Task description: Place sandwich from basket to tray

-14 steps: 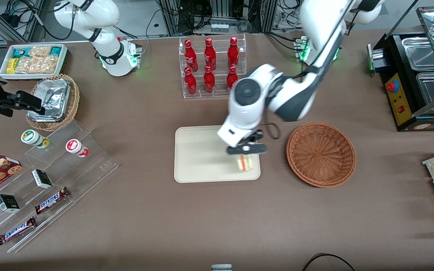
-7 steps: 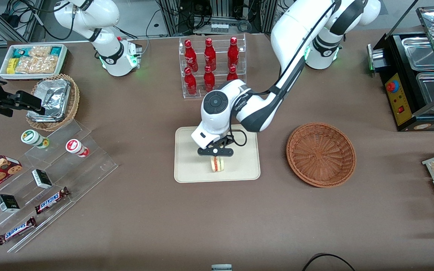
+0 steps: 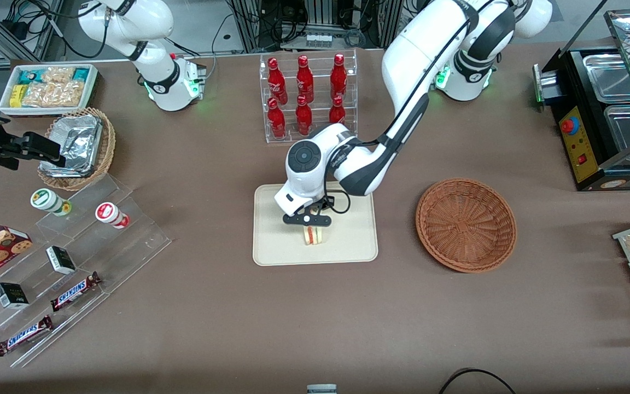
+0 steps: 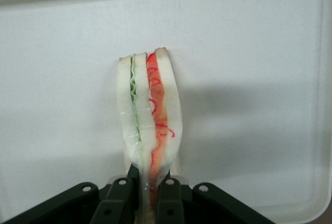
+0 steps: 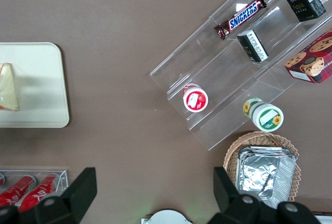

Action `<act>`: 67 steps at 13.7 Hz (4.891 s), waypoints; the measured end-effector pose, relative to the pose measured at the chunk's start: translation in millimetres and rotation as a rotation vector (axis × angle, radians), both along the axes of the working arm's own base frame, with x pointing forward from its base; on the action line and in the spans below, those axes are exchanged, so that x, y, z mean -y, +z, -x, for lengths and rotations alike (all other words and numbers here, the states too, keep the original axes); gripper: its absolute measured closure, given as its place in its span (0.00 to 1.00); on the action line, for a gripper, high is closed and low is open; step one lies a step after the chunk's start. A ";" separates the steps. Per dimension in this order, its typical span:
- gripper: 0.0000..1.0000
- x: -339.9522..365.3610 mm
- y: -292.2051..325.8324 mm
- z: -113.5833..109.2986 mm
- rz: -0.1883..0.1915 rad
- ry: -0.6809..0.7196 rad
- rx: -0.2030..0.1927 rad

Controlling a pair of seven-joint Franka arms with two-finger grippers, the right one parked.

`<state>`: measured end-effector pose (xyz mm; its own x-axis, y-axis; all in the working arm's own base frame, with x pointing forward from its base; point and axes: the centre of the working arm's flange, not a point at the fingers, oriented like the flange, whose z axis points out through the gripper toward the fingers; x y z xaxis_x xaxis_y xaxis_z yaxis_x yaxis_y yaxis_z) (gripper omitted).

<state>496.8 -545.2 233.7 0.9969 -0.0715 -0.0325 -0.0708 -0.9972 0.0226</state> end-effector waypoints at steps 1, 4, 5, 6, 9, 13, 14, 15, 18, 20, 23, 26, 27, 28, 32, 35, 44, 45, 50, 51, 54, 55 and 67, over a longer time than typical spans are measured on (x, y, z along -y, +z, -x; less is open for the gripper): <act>0.84 0.3 0.2 -0.2 0.002 0.000 0.002; 0.58 -0.3 0.7 -1.8 0.003 0.002 0.005; 0.48 -1.0 0.9 -2.9 0.003 0.004 0.007; 0.38 -1.2 2.8 -4.4 0.005 0.005 0.011; 0.07 -4.3 26.5 -11.4 0.001 0.013 0.023; 0.00 -35.8 111.5 -36.5 -0.007 0.100 0.064; 0.00 -50.7 137.0 -43.8 -0.013 0.130 0.070; 0.00 -68.8 161.2 -52.0 -0.019 0.164 0.076; 0.00 -135.9 217.1 -78.0 -0.032 0.264 0.094; 0.00 -181.8 247.6 -85.6 -0.043 0.314 0.101; 0.00 -246.8 293.3 -82.3 -0.076 0.307 0.096; 0.00 -298.1 327.1 -77.3 -0.091 0.292 0.085; 0.00 -311.7 333.9 -76.2 -0.086 0.274 0.071; 0.00 -326.5 340.2 -75.6 -0.077 0.257 0.055; 0.00 -396.1 364.8 -76.0 -0.047 0.192 0.019; 0.00 -441.7 380.8 -70.0 -0.026 0.137 0.022; 0.00 -489.8 386.5 -39.5 -0.039 0.104 0.012; 0.00 -493.6 386.6 -40.0 -0.039 0.111 0.013; 0.00 -503.6 394.2 -52.2 -0.033 0.130 0.039; 0.00 -503.6 394.4 -54.1 -0.033 0.130 0.040; 0.00 -507.2 393.8 -55.4 -0.033 0.137 0.036; 0.00 -510.0 393.7 -54.8 -0.034 0.142 0.030; 0.00 -520.8 394.1 -54.5 -0.035 0.158 0.024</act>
<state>551.2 -24.4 627.8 0.9962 0.0865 -0.0083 0.0864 -0.9962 -0.0123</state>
